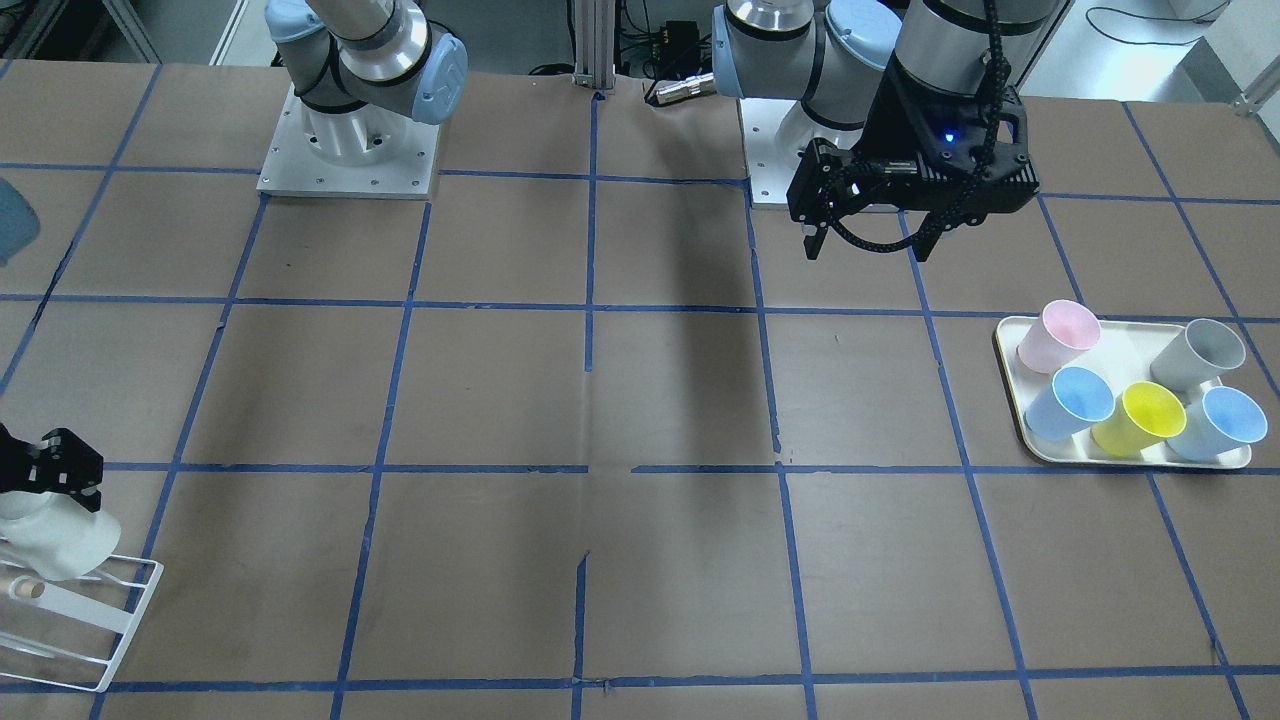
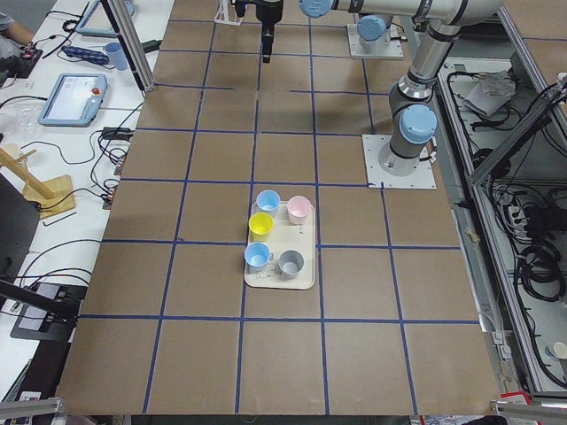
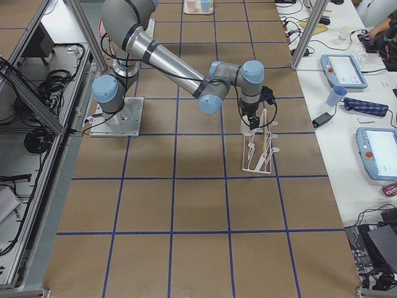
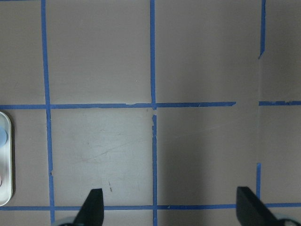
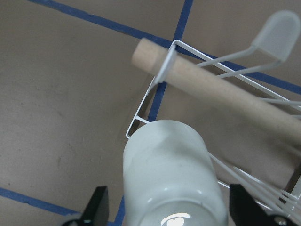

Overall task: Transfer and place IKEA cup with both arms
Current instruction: 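Close the right gripper on the white cup's base on the rack, then lift the white cup off the rack with right gripper while left arm reaches, then bring the white cup toward the left gripper and close it on the rim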

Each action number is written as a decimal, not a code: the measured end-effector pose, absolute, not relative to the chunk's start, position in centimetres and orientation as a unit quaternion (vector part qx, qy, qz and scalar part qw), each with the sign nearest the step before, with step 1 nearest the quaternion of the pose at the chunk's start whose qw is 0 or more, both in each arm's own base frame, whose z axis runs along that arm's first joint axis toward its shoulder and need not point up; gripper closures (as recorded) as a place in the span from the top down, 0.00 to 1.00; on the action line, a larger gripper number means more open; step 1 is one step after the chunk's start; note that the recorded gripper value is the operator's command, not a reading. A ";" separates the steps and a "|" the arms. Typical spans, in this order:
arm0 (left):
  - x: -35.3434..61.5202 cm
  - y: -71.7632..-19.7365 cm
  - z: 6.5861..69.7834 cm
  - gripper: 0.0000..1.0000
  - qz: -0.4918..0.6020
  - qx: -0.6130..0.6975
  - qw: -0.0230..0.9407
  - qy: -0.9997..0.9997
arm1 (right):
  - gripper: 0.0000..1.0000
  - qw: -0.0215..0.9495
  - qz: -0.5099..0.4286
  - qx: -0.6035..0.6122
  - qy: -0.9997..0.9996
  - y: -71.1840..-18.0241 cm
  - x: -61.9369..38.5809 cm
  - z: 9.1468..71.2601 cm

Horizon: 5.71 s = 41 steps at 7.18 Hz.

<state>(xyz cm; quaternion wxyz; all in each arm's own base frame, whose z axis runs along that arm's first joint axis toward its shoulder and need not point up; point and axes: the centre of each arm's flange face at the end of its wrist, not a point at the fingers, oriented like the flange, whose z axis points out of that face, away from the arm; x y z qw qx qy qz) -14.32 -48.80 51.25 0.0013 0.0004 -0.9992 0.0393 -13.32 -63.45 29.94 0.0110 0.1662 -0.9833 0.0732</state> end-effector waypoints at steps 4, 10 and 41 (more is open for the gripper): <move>-14.3 -48.8 51.3 1.00 0.039 0.001 0.001 -0.999 | 0.78 0.014 0.071 0.168 -0.983 -63.4 -13.4 29.9; -14.2 -48.8 51.2 1.00 0.039 0.000 0.001 -0.999 | 0.18 0.017 0.069 0.168 -0.983 -63.2 -13.4 30.5; -23.8 -49.9 37.4 1.00 -0.020 0.004 0.666 -0.746 | 0.12 -0.657 -0.055 0.009 -0.752 -52.2 11.9 35.5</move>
